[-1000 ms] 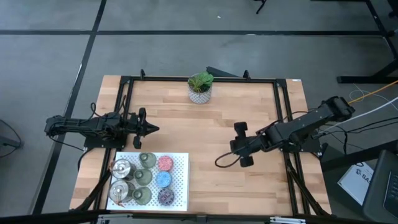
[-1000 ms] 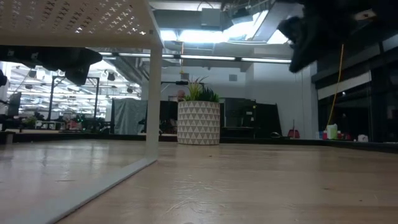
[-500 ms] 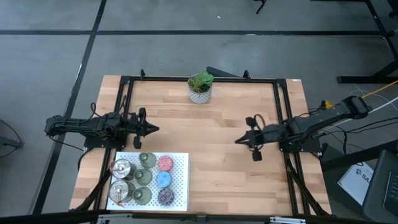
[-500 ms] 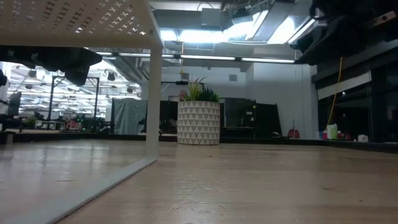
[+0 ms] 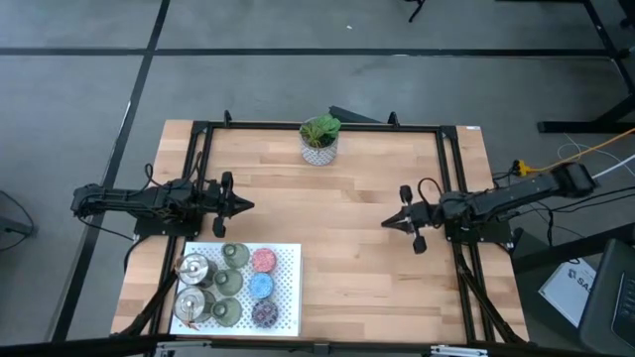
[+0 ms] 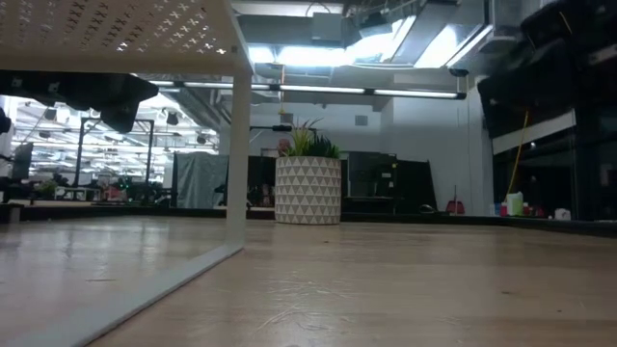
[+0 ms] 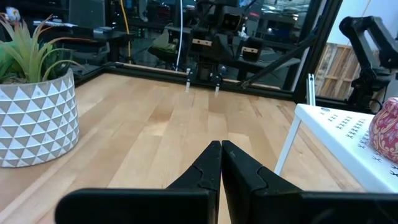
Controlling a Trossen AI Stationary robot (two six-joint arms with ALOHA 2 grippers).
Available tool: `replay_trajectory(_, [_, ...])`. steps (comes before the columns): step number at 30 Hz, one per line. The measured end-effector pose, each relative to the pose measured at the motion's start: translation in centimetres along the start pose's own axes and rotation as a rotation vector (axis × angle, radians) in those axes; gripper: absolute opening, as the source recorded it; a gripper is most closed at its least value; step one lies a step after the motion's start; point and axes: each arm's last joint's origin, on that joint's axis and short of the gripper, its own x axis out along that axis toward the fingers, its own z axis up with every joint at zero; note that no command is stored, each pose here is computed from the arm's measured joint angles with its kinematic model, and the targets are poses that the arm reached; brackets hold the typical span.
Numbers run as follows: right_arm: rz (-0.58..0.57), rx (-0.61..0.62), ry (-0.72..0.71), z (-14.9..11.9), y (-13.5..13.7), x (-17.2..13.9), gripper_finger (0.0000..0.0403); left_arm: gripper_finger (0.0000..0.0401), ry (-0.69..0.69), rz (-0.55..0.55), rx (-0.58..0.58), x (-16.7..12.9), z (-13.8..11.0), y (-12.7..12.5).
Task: Pick & Place candle stick holders
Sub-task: Return to Home Position
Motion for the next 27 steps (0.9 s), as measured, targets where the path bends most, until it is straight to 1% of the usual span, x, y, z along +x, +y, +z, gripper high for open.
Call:
replay_trajectory(5, [-0.001,0.026,-0.055,-1.8,-0.6,-0.6,0.0019,0.0006,0.000,0.000,0.000,0.0,0.0,0.0])
replay_trajectory(9, [0.010,0.039,-0.043,-2.0,-0.8,-0.6,0.0019,0.0006,0.000,0.000,0.000,0.0,0.0,0.0])
replay_trajectory(14, [0.021,0.014,-0.039,-2.0,-1.0,-0.6,0.0019,0.0006,0.000,0.000,0.000,0.0,0.0,0.0])
replay_trajectory(19, [-0.016,-0.017,0.002,-2.4,-1.5,-0.6,0.0019,0.0006,0.000,0.000,0.000,0.0,0.0,0.0])
replay_trajectory(27, [-0.078,-0.042,-0.003,-2.3,-2.5,-0.7,0.0019,0.0006,0.000,0.000,0.000,0.0,0.0,0.0])
